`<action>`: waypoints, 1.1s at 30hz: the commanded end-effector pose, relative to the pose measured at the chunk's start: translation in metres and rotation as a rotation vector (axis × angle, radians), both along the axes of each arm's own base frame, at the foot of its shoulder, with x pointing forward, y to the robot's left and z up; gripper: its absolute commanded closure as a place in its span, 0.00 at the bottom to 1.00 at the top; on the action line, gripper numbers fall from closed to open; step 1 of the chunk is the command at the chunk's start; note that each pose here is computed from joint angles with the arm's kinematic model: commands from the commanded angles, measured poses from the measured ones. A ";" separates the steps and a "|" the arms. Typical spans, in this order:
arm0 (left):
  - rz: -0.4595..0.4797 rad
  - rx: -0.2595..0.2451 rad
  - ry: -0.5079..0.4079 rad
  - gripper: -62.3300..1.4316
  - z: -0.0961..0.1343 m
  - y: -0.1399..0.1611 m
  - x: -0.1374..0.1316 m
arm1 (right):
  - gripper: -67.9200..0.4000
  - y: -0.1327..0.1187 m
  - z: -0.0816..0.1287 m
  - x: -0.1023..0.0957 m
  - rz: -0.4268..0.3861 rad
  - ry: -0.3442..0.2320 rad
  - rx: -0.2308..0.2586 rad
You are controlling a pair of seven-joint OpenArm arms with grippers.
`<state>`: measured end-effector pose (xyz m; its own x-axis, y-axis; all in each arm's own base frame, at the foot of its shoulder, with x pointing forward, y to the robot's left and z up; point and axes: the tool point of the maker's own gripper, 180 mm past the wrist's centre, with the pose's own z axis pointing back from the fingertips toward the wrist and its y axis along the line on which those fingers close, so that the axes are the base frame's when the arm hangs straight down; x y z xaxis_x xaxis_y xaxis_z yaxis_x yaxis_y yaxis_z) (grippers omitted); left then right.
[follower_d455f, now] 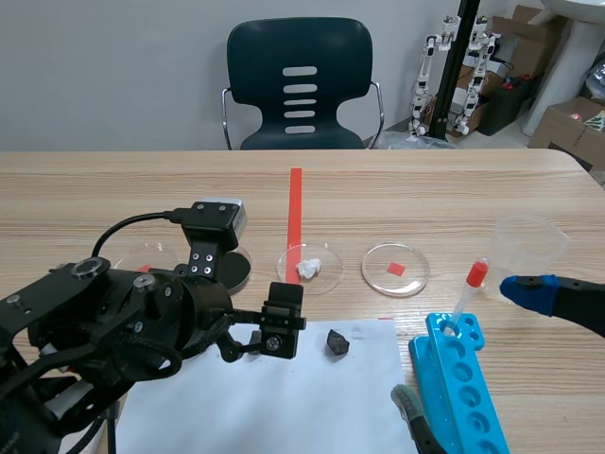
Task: Return to the home posture
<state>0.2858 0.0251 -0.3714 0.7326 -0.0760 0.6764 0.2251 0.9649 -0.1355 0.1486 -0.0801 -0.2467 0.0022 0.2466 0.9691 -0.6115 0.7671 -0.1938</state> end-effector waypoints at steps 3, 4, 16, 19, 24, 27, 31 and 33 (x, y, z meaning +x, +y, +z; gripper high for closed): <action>0.000 -0.011 -0.025 0.06 0.007 -0.002 0.005 | 0.00 0.001 0.013 0.005 -0.003 -0.042 0.020; 0.000 -0.011 -0.025 0.06 0.007 -0.002 0.005 | 0.00 0.001 0.013 0.005 -0.003 -0.042 0.020; 0.002 -0.015 -0.039 0.06 0.009 -0.003 0.007 | 0.00 0.001 0.013 0.005 -0.003 -0.042 0.020; 0.003 -0.016 -0.048 0.06 0.010 -0.003 0.008 | 0.00 0.001 0.013 0.005 -0.003 -0.042 0.020; -0.016 -0.017 -0.076 0.05 0.015 -0.002 0.009 | 0.00 0.001 0.012 0.005 -0.003 -0.042 0.020; -0.101 -0.034 -0.131 0.00 0.029 -0.008 0.006 | 0.00 0.001 0.012 0.005 -0.003 -0.042 0.020; -0.200 -0.096 -0.244 0.00 0.058 -0.016 0.001 | 0.00 0.001 0.012 0.005 -0.003 -0.042 0.020; -0.234 -0.127 -0.305 0.00 0.073 -0.017 0.000 | 0.00 0.001 0.012 0.005 -0.003 -0.042 0.020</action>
<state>0.2839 0.0076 -0.3067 0.4967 -0.1261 0.8587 0.4739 0.8683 -0.1466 0.1486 -0.0801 -0.2466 0.0019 0.2464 0.9692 -0.6115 0.7671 -0.1938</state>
